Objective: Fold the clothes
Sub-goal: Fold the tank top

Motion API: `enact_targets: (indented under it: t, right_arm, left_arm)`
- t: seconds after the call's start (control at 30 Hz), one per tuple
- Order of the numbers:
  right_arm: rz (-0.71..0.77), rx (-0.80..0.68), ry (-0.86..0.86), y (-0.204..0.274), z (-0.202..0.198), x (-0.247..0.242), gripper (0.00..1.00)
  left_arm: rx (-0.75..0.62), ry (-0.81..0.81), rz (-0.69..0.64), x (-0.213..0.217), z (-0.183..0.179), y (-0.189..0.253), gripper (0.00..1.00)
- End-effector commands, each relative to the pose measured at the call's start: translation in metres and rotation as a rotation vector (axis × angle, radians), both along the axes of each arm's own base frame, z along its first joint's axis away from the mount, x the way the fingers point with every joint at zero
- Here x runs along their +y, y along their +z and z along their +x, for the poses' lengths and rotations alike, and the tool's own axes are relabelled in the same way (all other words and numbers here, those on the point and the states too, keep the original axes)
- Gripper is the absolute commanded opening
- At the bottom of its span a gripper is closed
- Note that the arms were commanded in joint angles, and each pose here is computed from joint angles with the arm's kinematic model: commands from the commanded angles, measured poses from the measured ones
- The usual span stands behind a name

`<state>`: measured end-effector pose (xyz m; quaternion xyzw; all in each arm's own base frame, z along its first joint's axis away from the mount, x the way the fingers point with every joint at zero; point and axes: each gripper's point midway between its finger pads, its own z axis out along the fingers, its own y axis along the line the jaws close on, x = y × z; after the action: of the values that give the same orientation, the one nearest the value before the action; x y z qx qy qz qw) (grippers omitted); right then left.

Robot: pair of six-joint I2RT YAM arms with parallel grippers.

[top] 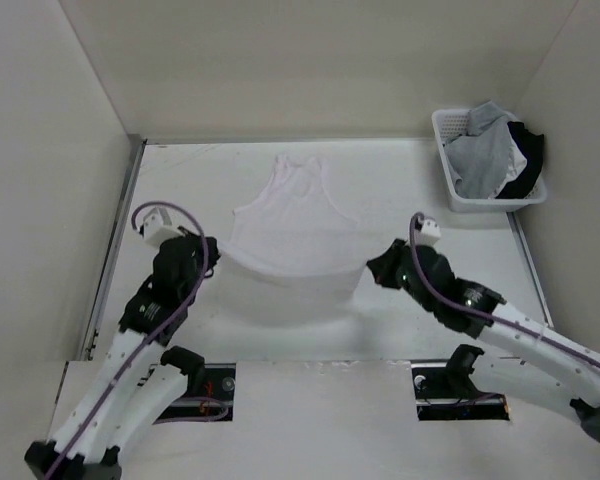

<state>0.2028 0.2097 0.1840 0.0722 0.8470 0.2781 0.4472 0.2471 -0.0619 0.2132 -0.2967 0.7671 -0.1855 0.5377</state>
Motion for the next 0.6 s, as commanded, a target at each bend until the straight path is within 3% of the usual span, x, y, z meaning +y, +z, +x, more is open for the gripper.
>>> enact_targets:
  t: [0.0, 0.3, 0.33, 0.57]
  right_arm:
    - [0.026, -0.167, -0.019, 0.051, 0.07, -0.007, 0.0]
    - [0.024, -0.171, -0.133, 0.063, 0.252, -0.04, 0.0]
    - [0.025, -0.14, -0.137, 0.051, 0.297, -0.041, 0.0]
    - [0.038, -0.08, -0.157, 0.013, 0.384, -0.029, 0.04]
  left_arm:
    - [-0.186, 0.052, -0.016, -0.007, 0.07, 0.06, 0.01]
    - [-0.172, 0.147, -0.036, 0.006, 0.241, 0.055, 0.01]
    - [-0.134, 0.137, -0.025, 0.003, 0.282, 0.039, 0.01]
    - [-0.036, 0.087, -0.002, -0.005, 0.361, -0.022, 0.07]
